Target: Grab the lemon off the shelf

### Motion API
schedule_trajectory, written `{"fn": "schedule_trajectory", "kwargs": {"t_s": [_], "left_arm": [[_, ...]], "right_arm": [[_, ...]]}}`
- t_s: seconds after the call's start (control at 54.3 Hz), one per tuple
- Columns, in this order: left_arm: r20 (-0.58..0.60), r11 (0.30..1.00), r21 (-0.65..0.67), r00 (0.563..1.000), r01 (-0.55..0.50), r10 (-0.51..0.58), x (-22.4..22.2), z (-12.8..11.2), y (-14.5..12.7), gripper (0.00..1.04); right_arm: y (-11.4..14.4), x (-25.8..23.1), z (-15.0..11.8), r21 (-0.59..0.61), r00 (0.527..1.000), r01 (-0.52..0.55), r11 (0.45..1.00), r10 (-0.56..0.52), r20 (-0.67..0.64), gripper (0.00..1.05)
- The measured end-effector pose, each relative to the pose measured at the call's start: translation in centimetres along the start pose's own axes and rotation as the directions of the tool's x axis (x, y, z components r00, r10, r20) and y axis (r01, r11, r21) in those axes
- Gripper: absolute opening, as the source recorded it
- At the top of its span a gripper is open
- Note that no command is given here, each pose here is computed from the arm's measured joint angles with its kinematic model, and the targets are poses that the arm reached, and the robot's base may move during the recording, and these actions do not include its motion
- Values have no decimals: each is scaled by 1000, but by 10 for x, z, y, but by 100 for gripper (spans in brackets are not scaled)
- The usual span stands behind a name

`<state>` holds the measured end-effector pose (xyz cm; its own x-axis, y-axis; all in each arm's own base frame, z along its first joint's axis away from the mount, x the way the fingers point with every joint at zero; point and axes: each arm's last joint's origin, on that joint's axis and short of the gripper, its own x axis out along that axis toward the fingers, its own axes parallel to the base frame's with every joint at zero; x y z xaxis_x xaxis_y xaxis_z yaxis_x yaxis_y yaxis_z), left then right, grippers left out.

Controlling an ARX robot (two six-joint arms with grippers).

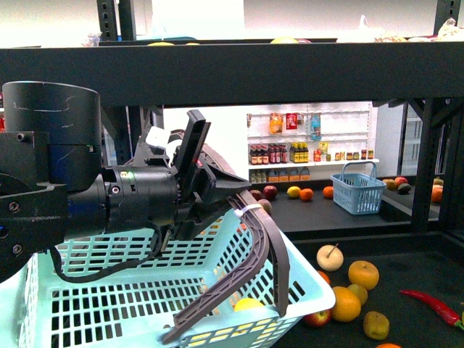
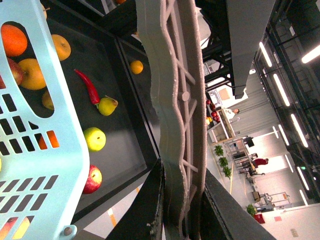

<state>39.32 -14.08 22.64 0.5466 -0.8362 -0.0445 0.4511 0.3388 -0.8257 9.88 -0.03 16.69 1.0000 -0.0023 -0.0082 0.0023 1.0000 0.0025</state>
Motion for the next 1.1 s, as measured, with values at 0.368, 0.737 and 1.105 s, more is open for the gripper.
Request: {"fn": "schedule_trajectory", "kwargs": {"t_s": [0.368, 0.737, 1.105], "left_arm": [[-3, 1000, 1, 1000, 2, -2, 0, 0, 0, 13], [66, 1000, -5, 997, -26, 26, 1, 1, -1, 13], [639, 992, -124, 765, -3, 82, -51, 64, 10, 13]], "right_arm": [[0, -2, 1, -2, 1000, -1, 1000, 1, 19, 31], [0, -2, 1, -1, 1000, -1, 1000, 1, 19, 98], [0, -2, 1, -2, 1000, -1, 1000, 1, 19, 97]]}}
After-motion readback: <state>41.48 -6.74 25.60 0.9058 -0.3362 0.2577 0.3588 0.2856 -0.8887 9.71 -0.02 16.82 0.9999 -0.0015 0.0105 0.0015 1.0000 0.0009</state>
